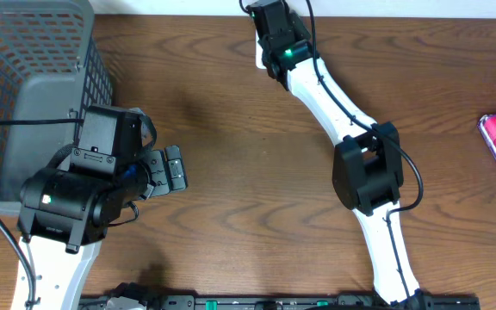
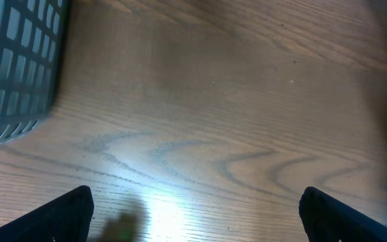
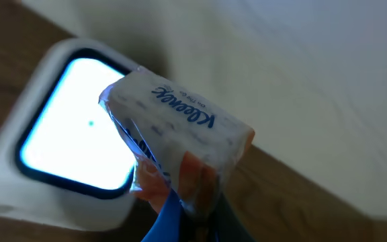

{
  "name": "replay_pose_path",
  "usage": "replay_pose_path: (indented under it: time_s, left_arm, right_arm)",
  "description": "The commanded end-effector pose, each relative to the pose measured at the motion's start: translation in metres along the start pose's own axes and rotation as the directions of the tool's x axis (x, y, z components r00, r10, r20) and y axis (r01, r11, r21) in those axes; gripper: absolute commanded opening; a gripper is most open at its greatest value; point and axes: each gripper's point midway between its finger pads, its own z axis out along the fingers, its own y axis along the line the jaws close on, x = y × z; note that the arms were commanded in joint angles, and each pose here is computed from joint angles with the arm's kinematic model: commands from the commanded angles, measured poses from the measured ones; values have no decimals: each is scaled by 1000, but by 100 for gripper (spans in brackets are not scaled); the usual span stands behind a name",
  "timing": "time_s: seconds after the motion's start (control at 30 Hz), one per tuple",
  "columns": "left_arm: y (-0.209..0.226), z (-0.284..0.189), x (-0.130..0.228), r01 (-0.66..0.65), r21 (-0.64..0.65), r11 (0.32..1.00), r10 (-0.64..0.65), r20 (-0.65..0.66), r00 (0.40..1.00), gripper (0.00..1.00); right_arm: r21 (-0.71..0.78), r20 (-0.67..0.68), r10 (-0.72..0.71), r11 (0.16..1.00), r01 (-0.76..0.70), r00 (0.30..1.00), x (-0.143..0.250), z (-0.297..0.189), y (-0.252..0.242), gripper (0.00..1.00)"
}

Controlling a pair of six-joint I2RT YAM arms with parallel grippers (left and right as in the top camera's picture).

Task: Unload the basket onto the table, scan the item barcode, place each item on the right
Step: 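Hold the Kleenex pack up to the scanner with the right gripper, then carry the Kleenex pack to the right edge and release it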

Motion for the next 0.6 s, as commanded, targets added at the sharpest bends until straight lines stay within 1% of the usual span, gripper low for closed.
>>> replay_pose_path:
  time_s: [0.0,0.07,0.17,0.2,0.27,0.4,0.47,0.57]
  left_arm:
    - [3,0,-2,10,-13,1000,-9,5,1000,98]
    - [3,0,-2,10,-14,1000,-9,5,1000,98]
    - [3,0,-2,9,-14,1000,-9,5,1000,98]
    - [3,0,-2,10,-14,1000,-9,5,1000,98]
    - [3,0,-2,10,-13,1000,-9,5,1000,98]
    - [3,0,-2,10,-14,1000,-9,5,1000,98]
    - [3,0,-2,9,-14,1000,-9,5,1000,98]
    - [3,0,-2,9,-14,1000,-9,5,1000,98]
  right_arm:
    - [157,-4,200,968,-197,980,-2,-16,-73,1]
    - [189,-11,298,938,-291,954,7,-20,-107,1]
    - [248,-43,468,861,-444,883,35,-24,-155,1]
    - [283,-66,533,821,-496,844,53,-26,-177,2]
    - [349,-108,619,757,-553,778,86,-29,-207,1]
    - [494,-232,714,671,-552,660,167,-37,-258,2]
    - [549,-285,744,644,-534,604,203,-41,-274,2]
    - [620,-328,804,579,-528,496,252,-47,-291,2]
